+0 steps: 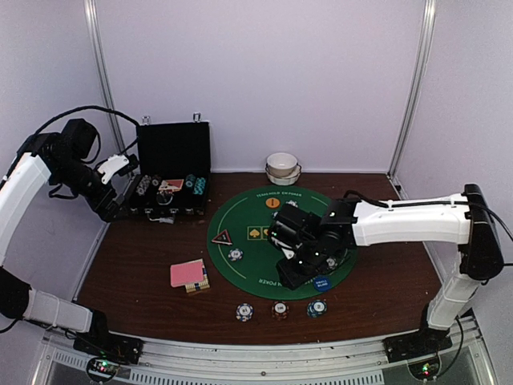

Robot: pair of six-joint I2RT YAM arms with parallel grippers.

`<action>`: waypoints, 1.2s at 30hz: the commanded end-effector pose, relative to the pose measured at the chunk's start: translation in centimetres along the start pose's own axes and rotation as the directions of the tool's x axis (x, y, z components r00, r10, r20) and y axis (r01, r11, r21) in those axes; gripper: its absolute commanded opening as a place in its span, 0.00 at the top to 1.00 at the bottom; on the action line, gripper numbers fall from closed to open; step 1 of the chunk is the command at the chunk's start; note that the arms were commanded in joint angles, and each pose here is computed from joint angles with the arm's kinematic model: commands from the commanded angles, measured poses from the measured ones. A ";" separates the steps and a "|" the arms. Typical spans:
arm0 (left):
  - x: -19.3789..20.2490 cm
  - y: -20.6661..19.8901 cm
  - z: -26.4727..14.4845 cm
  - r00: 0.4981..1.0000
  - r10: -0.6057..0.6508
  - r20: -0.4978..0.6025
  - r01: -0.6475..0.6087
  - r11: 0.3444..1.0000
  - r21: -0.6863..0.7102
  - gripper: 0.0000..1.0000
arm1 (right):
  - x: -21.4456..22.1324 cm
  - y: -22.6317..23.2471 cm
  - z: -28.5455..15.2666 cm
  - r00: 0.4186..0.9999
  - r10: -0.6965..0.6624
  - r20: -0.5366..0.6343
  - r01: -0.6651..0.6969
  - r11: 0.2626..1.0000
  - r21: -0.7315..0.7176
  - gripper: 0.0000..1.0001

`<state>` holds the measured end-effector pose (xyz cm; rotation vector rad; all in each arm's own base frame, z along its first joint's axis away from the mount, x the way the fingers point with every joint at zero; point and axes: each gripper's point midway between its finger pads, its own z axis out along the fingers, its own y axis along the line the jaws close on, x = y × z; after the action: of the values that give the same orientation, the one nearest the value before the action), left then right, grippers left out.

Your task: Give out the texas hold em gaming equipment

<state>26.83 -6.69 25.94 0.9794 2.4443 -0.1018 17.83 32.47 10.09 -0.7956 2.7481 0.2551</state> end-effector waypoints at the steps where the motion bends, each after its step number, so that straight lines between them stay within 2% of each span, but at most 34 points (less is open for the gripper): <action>1: -0.6 0.1 -1.1 0.999 0.010 0.044 -0.010 1.000 -0.019 0.03 | -3.3 1.5 0.9 0.998 -0.049 0.036 0.049 0.999 0.018 0.88; 8: -0.6 0.0 -1.0 0.999 0.009 0.045 -0.008 1.000 -0.014 0.02 | -9.5 5.3 4.5 0.991 -0.101 0.083 0.102 0.995 -0.003 0.88; 15: -0.6 0.0 -1.1 0.999 0.010 0.049 -0.009 1.000 -0.015 0.02 | -12.4 7.0 8.8 0.990 -0.120 0.070 0.122 0.992 -0.018 0.88; 22: -0.6 0.0 -1.0 0.999 0.014 0.050 -0.013 1.000 -0.018 0.02 | -13.2 5.8 11.4 0.993 -0.106 0.048 0.106 0.994 0.006 0.88; 32: -1.0 0.0 -0.9 0.998 0.005 0.057 -0.005 1.000 -0.004 0.02 | -13.7 4.4 12.8 0.995 -0.090 0.047 0.089 0.996 0.024 0.87; 34: -1.1 0.0 -1.0 0.998 0.003 0.059 -0.003 1.000 -0.004 0.02 | -13.7 4.4 13.1 0.995 -0.088 0.040 0.088 0.996 0.018 0.85; 36: -1.1 0.1 -1.0 0.998 0.003 0.062 -0.003 1.000 -0.007 0.02 | -13.6 4.5 13.2 0.995 -0.089 0.036 0.088 0.996 0.014 0.77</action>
<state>26.62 -6.87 26.28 0.9782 2.4290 -0.1128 28.31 46.06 2.88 -0.9042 2.6722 0.2490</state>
